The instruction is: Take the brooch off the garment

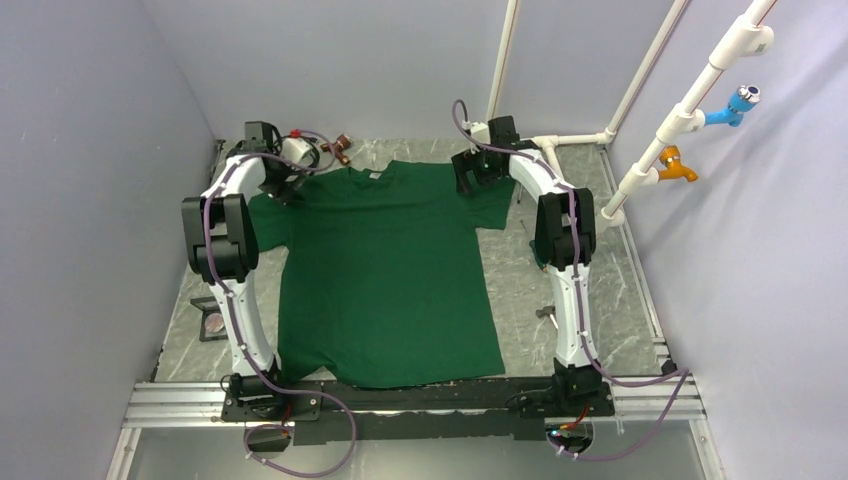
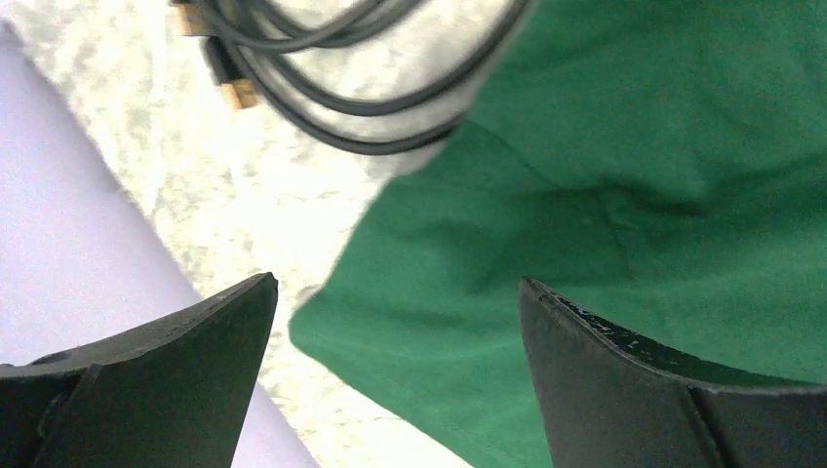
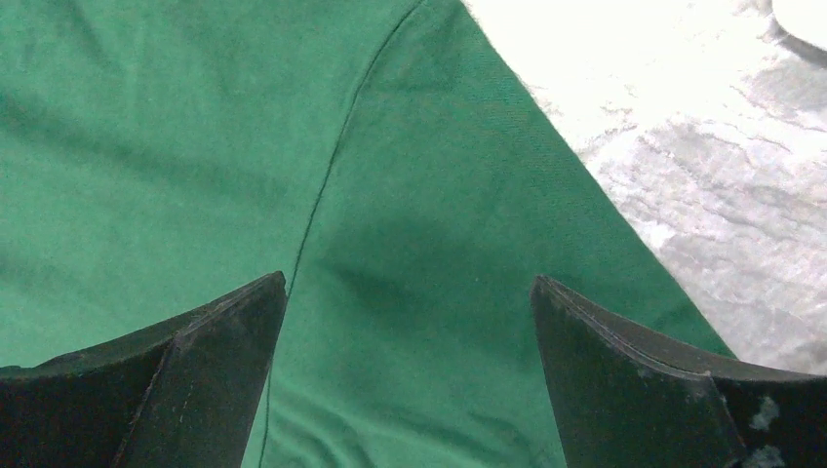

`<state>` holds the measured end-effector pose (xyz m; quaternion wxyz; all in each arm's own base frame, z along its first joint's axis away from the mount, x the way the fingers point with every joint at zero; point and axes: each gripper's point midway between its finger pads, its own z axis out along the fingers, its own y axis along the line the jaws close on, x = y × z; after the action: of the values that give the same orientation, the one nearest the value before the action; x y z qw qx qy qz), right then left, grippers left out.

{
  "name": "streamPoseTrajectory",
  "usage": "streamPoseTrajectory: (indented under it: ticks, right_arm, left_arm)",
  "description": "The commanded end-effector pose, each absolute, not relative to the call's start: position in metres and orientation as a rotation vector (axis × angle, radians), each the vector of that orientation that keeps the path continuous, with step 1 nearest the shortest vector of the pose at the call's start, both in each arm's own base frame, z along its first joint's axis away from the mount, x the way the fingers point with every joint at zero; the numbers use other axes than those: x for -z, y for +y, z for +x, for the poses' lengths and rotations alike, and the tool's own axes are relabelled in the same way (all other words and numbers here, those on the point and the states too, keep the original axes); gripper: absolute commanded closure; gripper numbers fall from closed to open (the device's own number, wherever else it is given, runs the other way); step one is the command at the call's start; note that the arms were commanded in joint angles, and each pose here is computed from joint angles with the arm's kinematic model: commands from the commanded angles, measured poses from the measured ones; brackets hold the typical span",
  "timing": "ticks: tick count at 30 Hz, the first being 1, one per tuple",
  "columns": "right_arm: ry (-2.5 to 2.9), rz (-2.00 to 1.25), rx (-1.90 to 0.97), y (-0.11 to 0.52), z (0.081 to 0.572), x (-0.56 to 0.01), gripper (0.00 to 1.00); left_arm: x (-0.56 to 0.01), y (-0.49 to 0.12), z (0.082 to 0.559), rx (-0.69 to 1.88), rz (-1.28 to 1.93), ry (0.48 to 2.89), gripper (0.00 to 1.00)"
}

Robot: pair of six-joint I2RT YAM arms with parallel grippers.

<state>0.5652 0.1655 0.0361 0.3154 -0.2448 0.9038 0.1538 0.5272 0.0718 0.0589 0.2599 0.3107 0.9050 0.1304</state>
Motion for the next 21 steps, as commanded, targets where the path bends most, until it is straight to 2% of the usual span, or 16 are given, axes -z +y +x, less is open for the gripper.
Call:
streamPoseTrajectory:
  ticks: [1,5,14,21]
  right_arm:
    - [2.213,-0.676,-0.423,0.170,0.575,-0.104,0.01]
    - [2.199,-0.641,-0.506,0.180,0.576,-0.110,0.01]
    - [2.155,-0.420,-0.990,0.244,0.571,-0.124,0.02]
    - [2.162,-0.426,-1.020,0.278,0.577,-0.105,0.02]
  left_arm:
    - [-0.120,0.062,0.565,-0.383,0.799,2.251,0.01]
    - [-0.105,0.057,0.580,-0.448,0.886,2.234,0.01]
    - [-0.084,0.028,0.603,-0.516,1.034,2.148,0.01]
    - [-0.063,0.024,0.609,-0.545,1.101,2.155,0.01]
